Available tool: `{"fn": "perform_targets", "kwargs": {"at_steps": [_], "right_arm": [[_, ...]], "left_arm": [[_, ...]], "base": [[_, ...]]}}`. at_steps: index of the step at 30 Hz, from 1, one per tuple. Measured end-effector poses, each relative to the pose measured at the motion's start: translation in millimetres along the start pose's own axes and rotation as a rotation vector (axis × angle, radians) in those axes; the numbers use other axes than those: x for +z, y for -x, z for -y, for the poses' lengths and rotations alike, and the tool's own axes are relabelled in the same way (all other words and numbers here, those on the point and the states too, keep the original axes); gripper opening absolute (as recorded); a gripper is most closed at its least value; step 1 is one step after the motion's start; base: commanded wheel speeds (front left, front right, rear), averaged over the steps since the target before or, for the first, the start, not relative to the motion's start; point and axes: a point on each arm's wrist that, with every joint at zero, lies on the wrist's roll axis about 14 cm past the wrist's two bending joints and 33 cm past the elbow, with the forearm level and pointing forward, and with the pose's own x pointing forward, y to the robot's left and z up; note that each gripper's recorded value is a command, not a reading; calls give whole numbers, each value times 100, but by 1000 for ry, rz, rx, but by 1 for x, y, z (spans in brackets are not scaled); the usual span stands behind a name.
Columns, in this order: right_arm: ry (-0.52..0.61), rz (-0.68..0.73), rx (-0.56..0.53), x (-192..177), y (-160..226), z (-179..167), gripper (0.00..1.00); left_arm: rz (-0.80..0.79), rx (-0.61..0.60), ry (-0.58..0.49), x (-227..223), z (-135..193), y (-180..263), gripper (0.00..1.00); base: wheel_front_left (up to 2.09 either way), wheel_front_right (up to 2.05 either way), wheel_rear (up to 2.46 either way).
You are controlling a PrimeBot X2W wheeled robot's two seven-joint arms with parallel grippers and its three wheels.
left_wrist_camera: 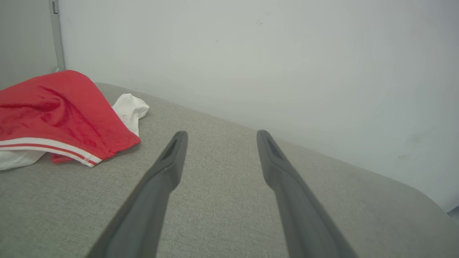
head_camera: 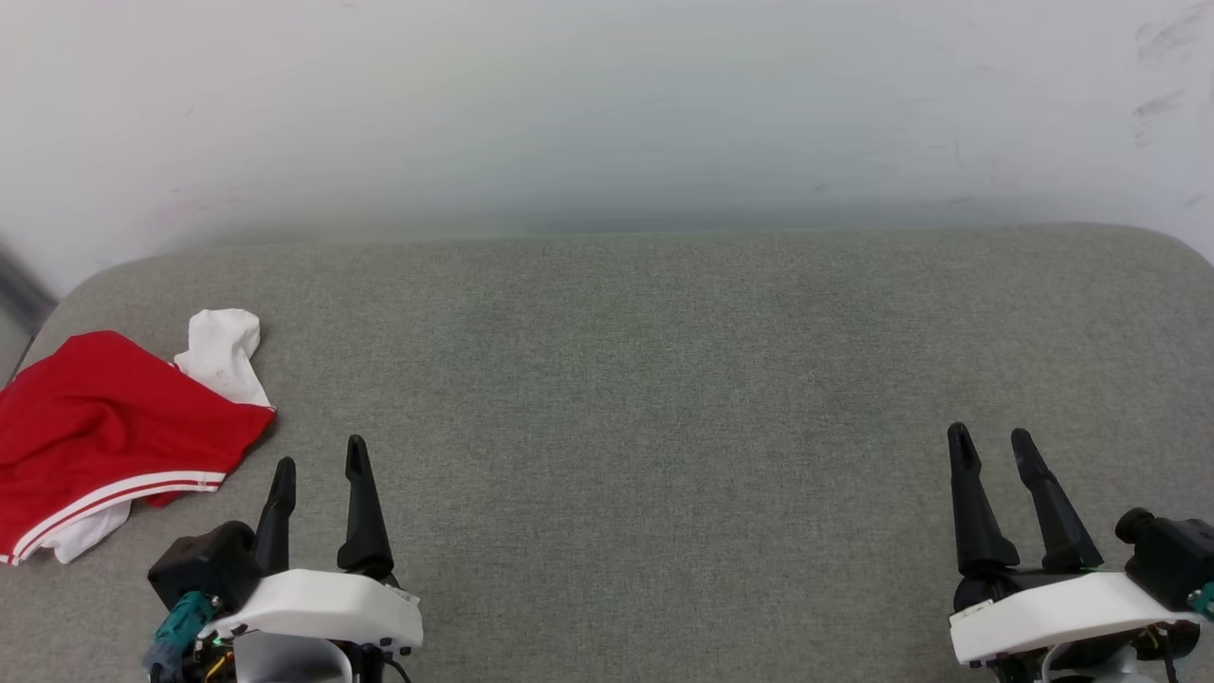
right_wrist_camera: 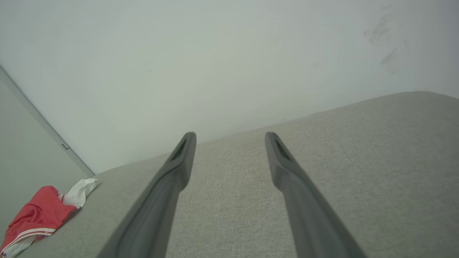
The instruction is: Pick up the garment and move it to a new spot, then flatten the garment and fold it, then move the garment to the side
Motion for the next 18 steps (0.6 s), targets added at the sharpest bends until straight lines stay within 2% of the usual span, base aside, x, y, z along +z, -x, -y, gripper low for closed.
{"fn": "perform_targets", "kwargs": {"at_steps": [7,18], "right_arm": [[63,8,12,1,1,-2,100],[126,34,33,6,3,-7,100]], "left_arm": [[21,-27,-72,2,5,3,100],[62,-107,-123,7,20,7,100]], "base": [[0,0,0],[0,0,0]]}}
